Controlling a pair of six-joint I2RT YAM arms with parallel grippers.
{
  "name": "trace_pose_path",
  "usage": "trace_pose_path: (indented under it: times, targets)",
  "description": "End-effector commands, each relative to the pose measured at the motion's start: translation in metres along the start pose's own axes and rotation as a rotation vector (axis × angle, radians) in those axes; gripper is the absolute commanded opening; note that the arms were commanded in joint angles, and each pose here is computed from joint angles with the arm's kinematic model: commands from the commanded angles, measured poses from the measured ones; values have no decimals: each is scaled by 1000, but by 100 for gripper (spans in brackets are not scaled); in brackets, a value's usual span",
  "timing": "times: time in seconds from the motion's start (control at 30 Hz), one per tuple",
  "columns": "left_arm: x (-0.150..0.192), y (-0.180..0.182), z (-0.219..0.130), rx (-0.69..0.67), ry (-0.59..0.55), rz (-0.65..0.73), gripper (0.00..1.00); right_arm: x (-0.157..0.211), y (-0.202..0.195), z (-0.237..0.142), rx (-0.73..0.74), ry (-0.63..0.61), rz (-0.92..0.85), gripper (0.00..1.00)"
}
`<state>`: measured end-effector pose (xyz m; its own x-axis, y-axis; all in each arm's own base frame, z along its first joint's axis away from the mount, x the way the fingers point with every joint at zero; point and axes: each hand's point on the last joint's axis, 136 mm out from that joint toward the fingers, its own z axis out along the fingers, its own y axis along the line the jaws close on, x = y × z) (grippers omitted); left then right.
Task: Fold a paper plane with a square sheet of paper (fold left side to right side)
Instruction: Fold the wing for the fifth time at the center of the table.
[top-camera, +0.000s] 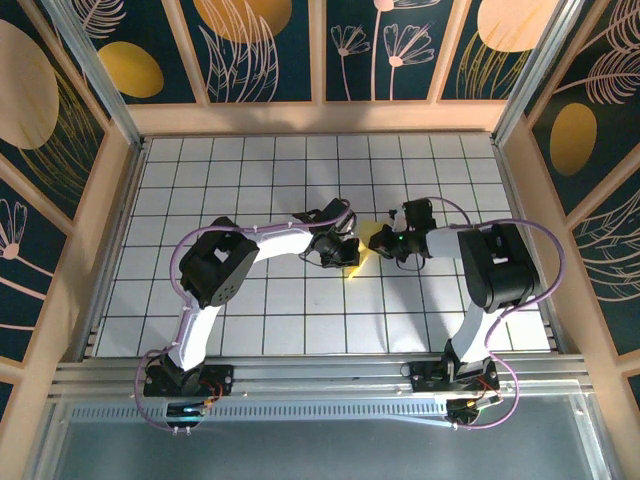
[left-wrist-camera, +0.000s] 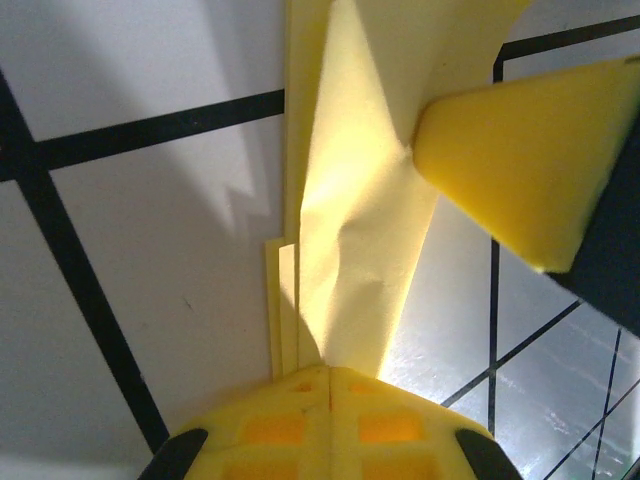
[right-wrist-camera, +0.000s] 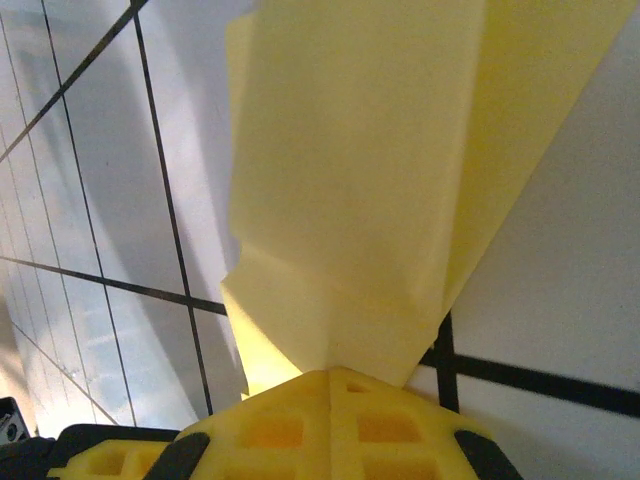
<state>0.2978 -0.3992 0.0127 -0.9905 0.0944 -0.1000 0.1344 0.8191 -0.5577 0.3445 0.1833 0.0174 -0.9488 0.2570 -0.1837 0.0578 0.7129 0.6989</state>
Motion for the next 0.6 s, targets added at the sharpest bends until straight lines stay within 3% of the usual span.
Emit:
trace_pose_path:
  times: [0.0, 0.57]
  targets:
    - [41, 64, 20, -222, 135, -84, 0, -24, -20, -2, 69, -63, -3, 0]
    - [42, 66, 20, -227, 141, -85, 0, -62, -31, -7, 52, -100, 24, 0]
